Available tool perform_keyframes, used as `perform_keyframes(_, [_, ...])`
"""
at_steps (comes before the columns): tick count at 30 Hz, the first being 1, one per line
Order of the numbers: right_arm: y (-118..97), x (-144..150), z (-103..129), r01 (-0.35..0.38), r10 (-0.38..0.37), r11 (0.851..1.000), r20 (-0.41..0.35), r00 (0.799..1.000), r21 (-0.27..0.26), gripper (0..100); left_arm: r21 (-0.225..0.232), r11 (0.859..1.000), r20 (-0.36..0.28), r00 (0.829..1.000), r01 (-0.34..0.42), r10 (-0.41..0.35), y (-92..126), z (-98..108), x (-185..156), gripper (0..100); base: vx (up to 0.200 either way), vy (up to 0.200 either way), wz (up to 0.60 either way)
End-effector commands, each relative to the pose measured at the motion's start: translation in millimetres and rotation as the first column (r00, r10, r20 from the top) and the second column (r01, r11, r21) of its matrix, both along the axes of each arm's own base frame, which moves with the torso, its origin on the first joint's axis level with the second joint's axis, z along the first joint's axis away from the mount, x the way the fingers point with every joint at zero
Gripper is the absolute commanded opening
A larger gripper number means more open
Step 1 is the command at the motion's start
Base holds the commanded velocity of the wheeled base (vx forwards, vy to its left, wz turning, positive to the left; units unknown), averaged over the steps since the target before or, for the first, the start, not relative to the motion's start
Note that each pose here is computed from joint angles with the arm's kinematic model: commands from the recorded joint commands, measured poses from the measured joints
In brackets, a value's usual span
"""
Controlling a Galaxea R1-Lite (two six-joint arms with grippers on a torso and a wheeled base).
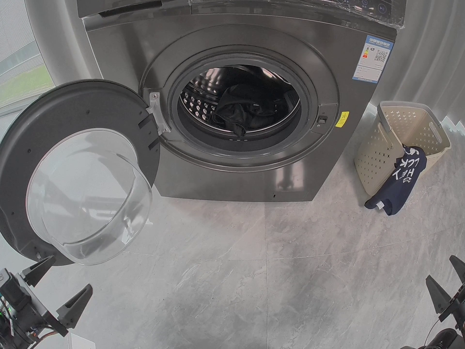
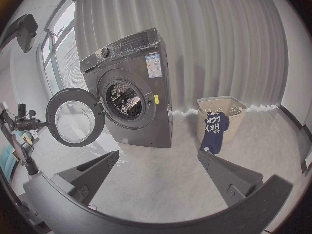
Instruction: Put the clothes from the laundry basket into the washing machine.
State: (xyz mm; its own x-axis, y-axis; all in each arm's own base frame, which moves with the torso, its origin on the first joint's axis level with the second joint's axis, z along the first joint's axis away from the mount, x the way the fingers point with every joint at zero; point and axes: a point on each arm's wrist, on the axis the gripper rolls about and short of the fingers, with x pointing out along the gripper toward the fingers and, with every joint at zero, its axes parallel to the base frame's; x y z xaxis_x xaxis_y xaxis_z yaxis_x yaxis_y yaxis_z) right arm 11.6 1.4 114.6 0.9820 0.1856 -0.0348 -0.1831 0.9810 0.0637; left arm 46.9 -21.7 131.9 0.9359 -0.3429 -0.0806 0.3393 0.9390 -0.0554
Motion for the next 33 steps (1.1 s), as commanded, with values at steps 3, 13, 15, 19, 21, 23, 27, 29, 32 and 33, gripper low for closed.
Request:
perform_keyframes(3, [-6,-27,-25,0.096,-0.099,0.994,0.065,0.993,0.048,100,-0.062,0.981,0.12,0.974,-0.184,0.19,26,-38,-60,100,0.0,0.0,0.0])
perform_keyframes(13, [-10,-27,-30,0.283,-0.284,0.958,0.01,0.959,0.055,100,-0.027,0.959,0.063,0.957,-0.281,0.282,24,-47,-63,100,0.0,-0.2,0.0])
perform_keyframes(15, [-10,-27,-30,0.311,-0.312,0.949,0.009,0.95,0.051,100,-0.037,0.948,0.084,0.944,-0.317,0.319,22,-48,-65,100,0.0,-0.2,0.0])
perform_keyframes(19, [-10,-27,-29,0.338,-0.339,0.94,0.019,0.941,0.039,100,-0.038,0.966,0.133,0.957,-0.255,0.258,19,-49,-69,100,0.0,-0.2,0.0])
perform_keyframes(21, [-10,-27,-29,0.335,-0.336,0.942,0.022,0.942,0.034,100,-0.04,0.961,0.134,0.951,-0.274,0.277,20,-50,-70,100,0.0,-0.2,0.0])
perform_keyframes(23, [-10,-27,-26,0.347,-0.349,0.937,0.046,0.936,0.046,100,-0.023,0.943,0.128,0.935,-0.332,0.332,21,-52,-70,100,0.0,-0.2,0.0])
perform_keyframes(27, [-8,-29,-28,0.431,-0.431,0.902,0.054,0.901,0.02,100,0.045,0.935,0.074,0.935,-0.351,0.347,22,-58,-70,100,0.0,-0.05,0.0])
perform_keyframes(29, [-6,-30,-30,0.42,-0.419,0.907,0.053,0.906,-0.011,100,0.045,0.936,0.087,0.935,-0.348,0.343,22,-58,-70,100,0.0,0.0,0.0])
perform_keyframes(32, [-2,-34,-36,0.23,-0.228,0.973,0.06,0.972,-0.031,100,0.033,0.939,0.09,0.937,-0.341,0.337,22,-57,-70,100,0.0,0.0,0.0])
perform_keyframes(33, [-2,-34,-40,0.233,-0.232,0.972,0.03,0.972,-0.027,100,0.032,0.94,0.091,0.938,-0.338,0.334,22,-57,-70,100,0.0,0.0,0.0])
